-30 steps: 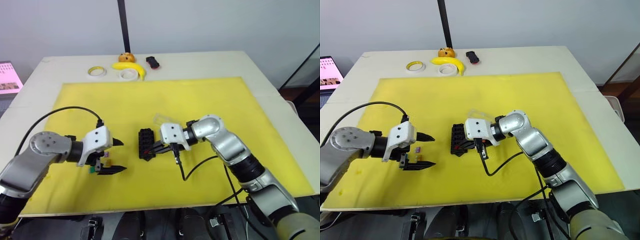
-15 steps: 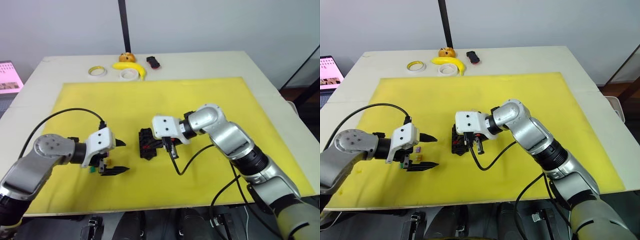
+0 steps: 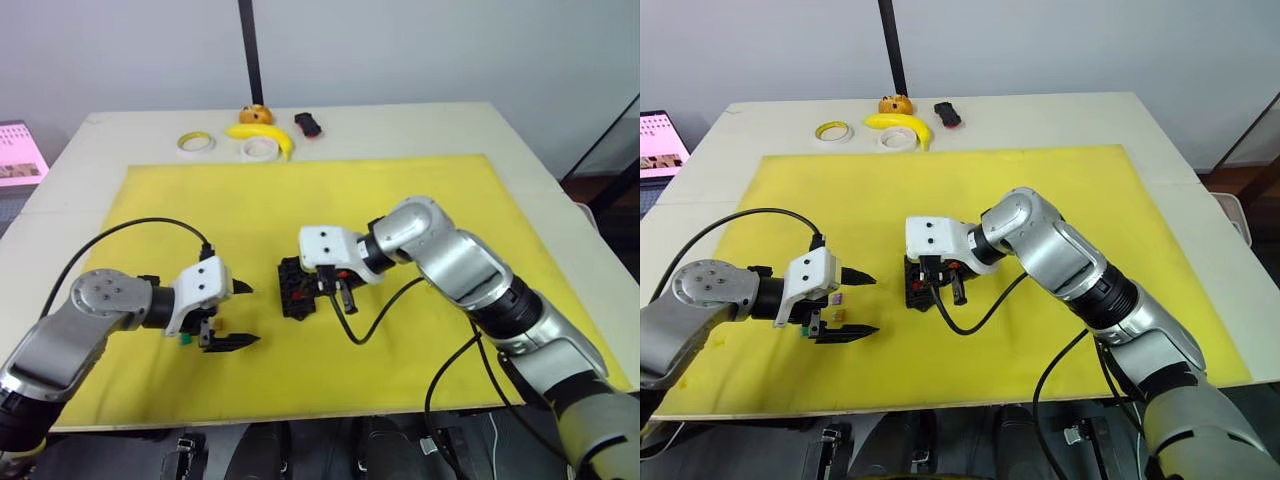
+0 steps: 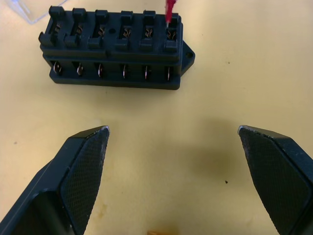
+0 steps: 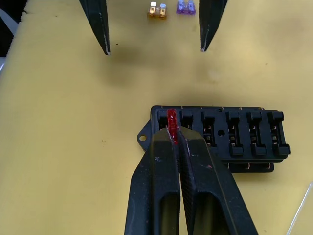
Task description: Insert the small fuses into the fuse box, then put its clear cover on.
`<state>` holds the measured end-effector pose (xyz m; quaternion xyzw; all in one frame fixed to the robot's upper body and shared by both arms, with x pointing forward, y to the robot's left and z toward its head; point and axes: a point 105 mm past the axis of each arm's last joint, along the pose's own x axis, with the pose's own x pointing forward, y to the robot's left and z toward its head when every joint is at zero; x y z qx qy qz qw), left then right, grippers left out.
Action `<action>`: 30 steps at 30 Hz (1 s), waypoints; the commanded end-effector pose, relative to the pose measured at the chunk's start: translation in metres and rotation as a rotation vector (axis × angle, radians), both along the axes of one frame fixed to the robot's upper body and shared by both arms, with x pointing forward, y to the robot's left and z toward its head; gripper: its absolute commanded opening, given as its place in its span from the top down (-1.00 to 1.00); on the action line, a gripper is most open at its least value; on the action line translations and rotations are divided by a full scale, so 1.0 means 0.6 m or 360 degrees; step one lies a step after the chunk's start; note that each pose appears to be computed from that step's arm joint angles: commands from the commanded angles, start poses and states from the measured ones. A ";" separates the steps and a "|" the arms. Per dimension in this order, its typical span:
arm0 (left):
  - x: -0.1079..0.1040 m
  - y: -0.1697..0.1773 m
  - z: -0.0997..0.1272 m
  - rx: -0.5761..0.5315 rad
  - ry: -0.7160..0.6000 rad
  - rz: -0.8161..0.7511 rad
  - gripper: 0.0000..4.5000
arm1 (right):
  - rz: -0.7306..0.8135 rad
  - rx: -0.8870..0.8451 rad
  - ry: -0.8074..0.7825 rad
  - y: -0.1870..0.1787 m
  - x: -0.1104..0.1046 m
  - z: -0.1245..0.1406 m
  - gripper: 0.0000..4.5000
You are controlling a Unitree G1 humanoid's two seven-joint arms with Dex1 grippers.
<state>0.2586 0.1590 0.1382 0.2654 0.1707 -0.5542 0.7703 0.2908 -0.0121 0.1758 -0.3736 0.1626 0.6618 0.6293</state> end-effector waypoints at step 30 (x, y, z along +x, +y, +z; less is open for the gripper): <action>0.007 -0.018 0.017 -0.0060 -0.0105 -0.0018 -0.97 | 0.0036 -0.0112 -0.0030 0.010 0.009 -0.002 1.00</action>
